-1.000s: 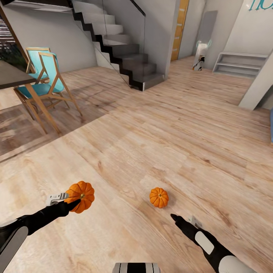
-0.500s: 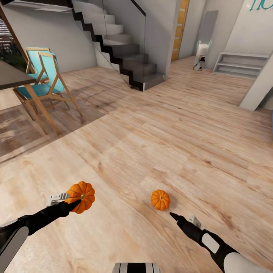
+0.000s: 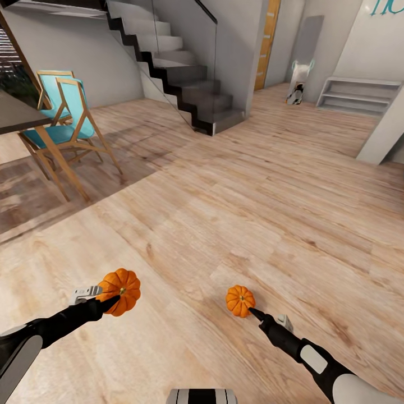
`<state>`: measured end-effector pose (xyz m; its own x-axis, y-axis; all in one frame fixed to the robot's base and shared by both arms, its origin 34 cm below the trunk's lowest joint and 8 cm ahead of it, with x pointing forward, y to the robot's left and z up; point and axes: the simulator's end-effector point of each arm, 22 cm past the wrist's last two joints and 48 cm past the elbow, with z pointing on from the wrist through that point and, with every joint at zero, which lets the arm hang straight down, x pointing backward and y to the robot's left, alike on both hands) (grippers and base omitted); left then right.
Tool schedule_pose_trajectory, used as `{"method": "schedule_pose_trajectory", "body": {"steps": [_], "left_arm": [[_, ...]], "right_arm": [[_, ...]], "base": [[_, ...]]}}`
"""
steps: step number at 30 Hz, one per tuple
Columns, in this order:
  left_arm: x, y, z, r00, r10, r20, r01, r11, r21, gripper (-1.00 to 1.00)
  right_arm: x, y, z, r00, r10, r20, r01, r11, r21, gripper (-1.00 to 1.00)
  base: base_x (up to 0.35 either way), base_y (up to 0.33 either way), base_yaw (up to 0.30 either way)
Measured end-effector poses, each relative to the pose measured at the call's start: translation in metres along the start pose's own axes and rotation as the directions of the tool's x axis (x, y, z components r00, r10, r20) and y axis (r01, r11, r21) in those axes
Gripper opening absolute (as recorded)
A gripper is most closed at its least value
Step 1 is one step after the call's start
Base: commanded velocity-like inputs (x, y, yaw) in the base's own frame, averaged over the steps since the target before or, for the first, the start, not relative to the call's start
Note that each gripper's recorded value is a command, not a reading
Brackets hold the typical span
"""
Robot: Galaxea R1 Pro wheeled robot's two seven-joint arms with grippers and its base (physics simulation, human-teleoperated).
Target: Place each of the two pumpkins and all three candles from the living room inside a cabinet in the living room (use any cabinet), then make sure every cabinet is closed, and position the cauldron so it is next to a table in the living room.
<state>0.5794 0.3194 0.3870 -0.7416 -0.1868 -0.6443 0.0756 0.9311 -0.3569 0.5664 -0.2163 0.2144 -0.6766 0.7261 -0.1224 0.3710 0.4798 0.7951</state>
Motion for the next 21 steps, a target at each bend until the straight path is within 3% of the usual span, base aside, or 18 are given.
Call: {"method": "schedule_pose_trajectory", "body": {"steps": [4, 18, 19, 21], "left_arm": [[-0.001, -0.001, 0.000, 1.000, 0.000, 0.002, 0.000, 1.000, 0.002, -1.00], [0.022, 0.008, 0.015, 0.999, -0.018, -0.048, 0.018, 1.000, -0.004, -1.00], [0.023, 0.006, 0.016, 0.998, -0.021, -0.051, 0.022, 1.000, 0.008, -1.00], [0.024, -0.011, 0.015, 0.998, -0.028, -0.061, 0.034, 0.995, 0.090, -1.00]], "right_arm": [[-0.001, 0.001, 0.000, 1.000, 0.006, 0.003, -0.006, 1.000, -0.004, 1.00], [0.013, -0.027, 0.007, 0.999, 0.038, -0.020, -0.037, 0.999, 0.035, 1.00], [0.014, -0.029, 0.007, 0.999, 0.040, -0.021, -0.039, 0.999, 0.038, 1.00], [0.016, -0.033, 0.008, 0.999, 0.043, -0.025, -0.042, 0.998, 0.044, 1.00]], "base": [[0.004, 0.002, 0.000], [0.000, 0.000, 0.000], [0.000, 0.000, 0.000], [0.000, 0.000, 0.000]]}}
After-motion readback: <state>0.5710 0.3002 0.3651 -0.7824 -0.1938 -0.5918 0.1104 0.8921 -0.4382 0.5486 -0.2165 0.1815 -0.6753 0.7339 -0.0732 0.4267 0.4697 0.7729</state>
